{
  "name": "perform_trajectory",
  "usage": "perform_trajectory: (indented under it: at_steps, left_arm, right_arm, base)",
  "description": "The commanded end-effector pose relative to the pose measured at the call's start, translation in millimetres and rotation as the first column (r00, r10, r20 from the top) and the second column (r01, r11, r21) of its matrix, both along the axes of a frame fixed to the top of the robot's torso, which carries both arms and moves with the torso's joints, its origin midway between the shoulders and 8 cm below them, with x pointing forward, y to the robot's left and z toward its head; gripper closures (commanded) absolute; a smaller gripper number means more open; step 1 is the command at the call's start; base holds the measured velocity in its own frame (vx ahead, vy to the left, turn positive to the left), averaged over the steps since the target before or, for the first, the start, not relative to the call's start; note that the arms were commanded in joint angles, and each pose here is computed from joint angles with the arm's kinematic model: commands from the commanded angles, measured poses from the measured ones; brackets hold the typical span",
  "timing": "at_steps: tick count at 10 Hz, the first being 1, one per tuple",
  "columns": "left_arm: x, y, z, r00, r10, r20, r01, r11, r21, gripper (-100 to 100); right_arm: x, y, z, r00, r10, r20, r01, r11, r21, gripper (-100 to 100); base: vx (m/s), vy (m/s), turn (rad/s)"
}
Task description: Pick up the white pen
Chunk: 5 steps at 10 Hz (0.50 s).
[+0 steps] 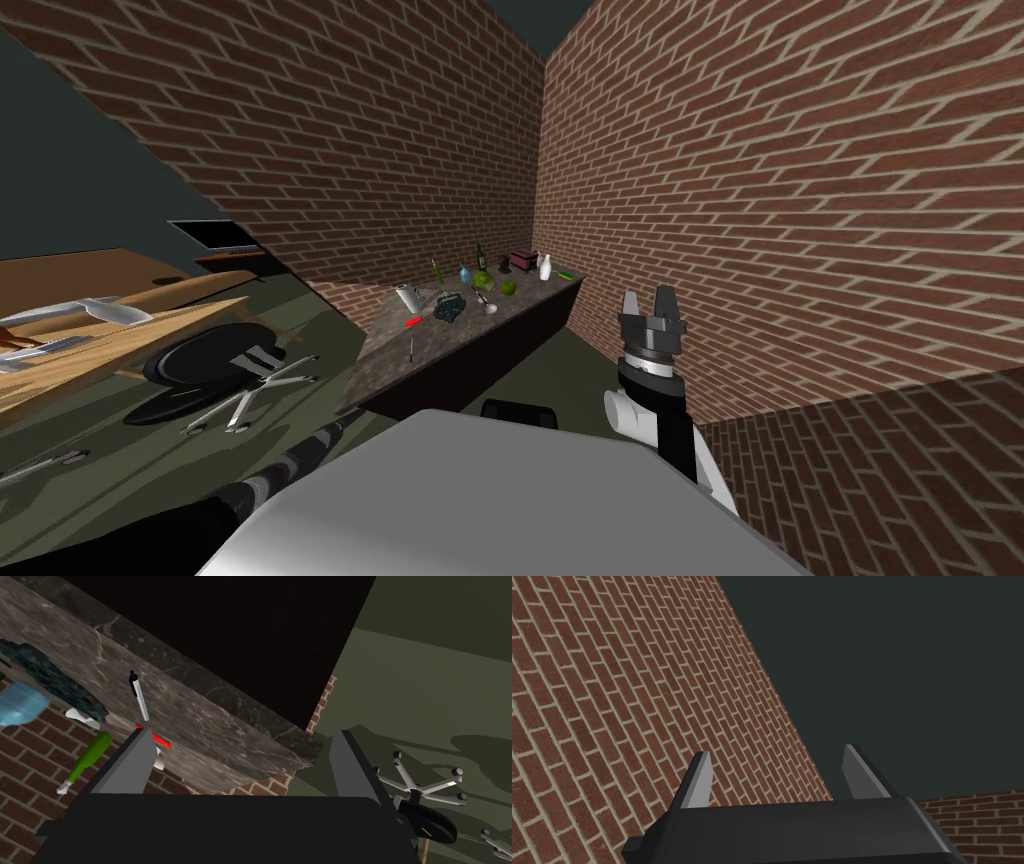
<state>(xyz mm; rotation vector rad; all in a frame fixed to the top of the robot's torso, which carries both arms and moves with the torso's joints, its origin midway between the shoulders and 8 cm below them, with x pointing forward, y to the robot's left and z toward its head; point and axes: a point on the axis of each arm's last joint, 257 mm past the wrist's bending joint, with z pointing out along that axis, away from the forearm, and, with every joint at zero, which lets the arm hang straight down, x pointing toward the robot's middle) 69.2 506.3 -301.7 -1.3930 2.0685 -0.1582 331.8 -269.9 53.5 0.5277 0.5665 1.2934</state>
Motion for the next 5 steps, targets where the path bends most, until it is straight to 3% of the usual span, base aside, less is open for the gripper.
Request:
perform_trajectory:
  at_steps: [1, 2, 3, 5]
  left_arm:
    - [-7.8, 2.8, -2.1, 0.999, -0.014, -0.040, 0.014, 1.000, 0.002, -100]
    - [-20.2, 7.9, -5.4, 0.996, -0.013, -0.088, 0.013, 1.000, 0.003, -100]
    - [-18.8, 7.4, -5.7, 0.996, -0.022, -0.091, 0.022, 1.000, 0.003, -100]
    - [-40.5, 16.4, -11.2, 0.984, -0.024, -0.178, 0.025, 1.000, 0.004, -100]
  right_arm:
    - [0.0, 0.0, 0.0, 1.000, 0.000, 0.000, 0.000, 1.000, 0.000, 0]
    - [0.0, -0.1, 0.0, 1.000, 0.000, 0.000, 0.000, 1.000, 0.000, 0]
    - [0.0, 0.0, 0.0, 1.000, 0.000, 0.000, 0.000, 1.000, 0.000, 0]
    - [0.0, 0.0, 0.0, 1.000, 0.000, 0.000, 0.000, 1.000, 0.000, 0]
  base:
    - [0.055, -0.002, -0.082]
    - [0.064, -0.010, -0.085]
    - [0.052, -0.010, -0.129]
    - [0.078, -0.010, -0.266]
